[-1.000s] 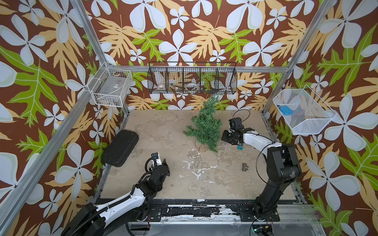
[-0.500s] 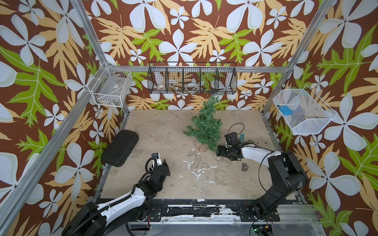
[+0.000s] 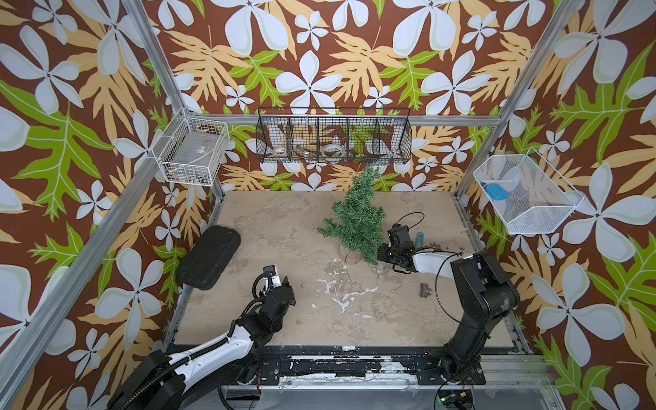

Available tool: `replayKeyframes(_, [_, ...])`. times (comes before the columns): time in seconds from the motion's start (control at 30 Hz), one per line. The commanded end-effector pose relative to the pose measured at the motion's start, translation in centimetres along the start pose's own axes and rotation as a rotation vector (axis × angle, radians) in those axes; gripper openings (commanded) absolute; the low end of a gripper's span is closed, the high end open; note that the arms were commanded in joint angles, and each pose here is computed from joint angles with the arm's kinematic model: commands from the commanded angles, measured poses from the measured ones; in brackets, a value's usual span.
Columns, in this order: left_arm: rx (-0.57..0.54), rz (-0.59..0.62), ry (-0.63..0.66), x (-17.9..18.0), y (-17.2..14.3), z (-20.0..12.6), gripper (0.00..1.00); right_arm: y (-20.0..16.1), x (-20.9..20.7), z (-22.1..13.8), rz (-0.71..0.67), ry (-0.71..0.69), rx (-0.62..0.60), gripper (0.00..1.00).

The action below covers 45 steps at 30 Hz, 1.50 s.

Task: Remove string lights from the small christmas tree
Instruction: Adjust the light string at the center of the board.

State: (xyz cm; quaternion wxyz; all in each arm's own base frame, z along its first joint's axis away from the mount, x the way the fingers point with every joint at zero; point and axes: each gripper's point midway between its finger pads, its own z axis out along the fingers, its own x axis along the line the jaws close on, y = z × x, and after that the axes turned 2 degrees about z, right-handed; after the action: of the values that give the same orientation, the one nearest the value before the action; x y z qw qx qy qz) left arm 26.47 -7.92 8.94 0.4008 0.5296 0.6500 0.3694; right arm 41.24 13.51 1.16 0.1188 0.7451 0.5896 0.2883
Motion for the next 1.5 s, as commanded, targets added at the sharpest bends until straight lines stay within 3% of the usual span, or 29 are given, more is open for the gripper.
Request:
replayKeyframes(0.0, [-0.020, -0.020, 0.002, 0.1, 0.4, -0.1, 0.39, -6.9, -3.0, 0.1, 0.072, -0.084, 0.308, 0.36])
replayKeyframes(0.1, [-0.019, -0.018, 0.002, 0.1, 0.4, -0.1, 0.39, -5.3, -3.6, 0.6, 0.098, -0.094, 0.281, 0.24])
replayKeyframes(0.4, [-0.023, -0.021, 0.005, 0.2, 0.5, -0.1, 0.39, -0.6, -7.1, 1.1, 0.244, -0.102, 0.226, 0.14])
replayKeyframes(0.57, [-0.025, -0.025, 0.002, 0.1, 0.5, -0.1, 0.39, 2.5, -7.8, -0.6, 0.282, -0.115, 0.151, 0.13])
replayKeyframes(0.87, [-0.024, -0.024, 0.001, 0.1, 0.5, -0.2, 0.39, 3.1, -8.9, -4.5, 0.299, -0.176, 0.045, 0.13])
replayKeyframes(0.97, [-0.023, -0.024, -0.003, 0.1, 0.5, -0.1, 0.39, 3.2, -7.4, -5.4, 0.272, -0.106, 0.047, 0.22])
replayKeyframes(1.2, [-0.019, -0.026, -0.009, -0.1, 0.4, -0.1, 0.40, 4.6, -3.2, -8.5, 0.164, 0.049, 0.063, 0.69])
replayKeyframes(1.33, [-0.019, -0.029, -0.013, -0.1, 0.5, -0.2, 0.41, 7.2, -4.0, -11.6, 0.129, -0.020, -0.054, 0.84])
replayKeyframes(1.47, [-0.019, -0.032, -0.018, -0.2, 0.5, -0.2, 0.44, 10.4, -7.4, -15.6, 0.120, -0.224, -0.253, 0.90])
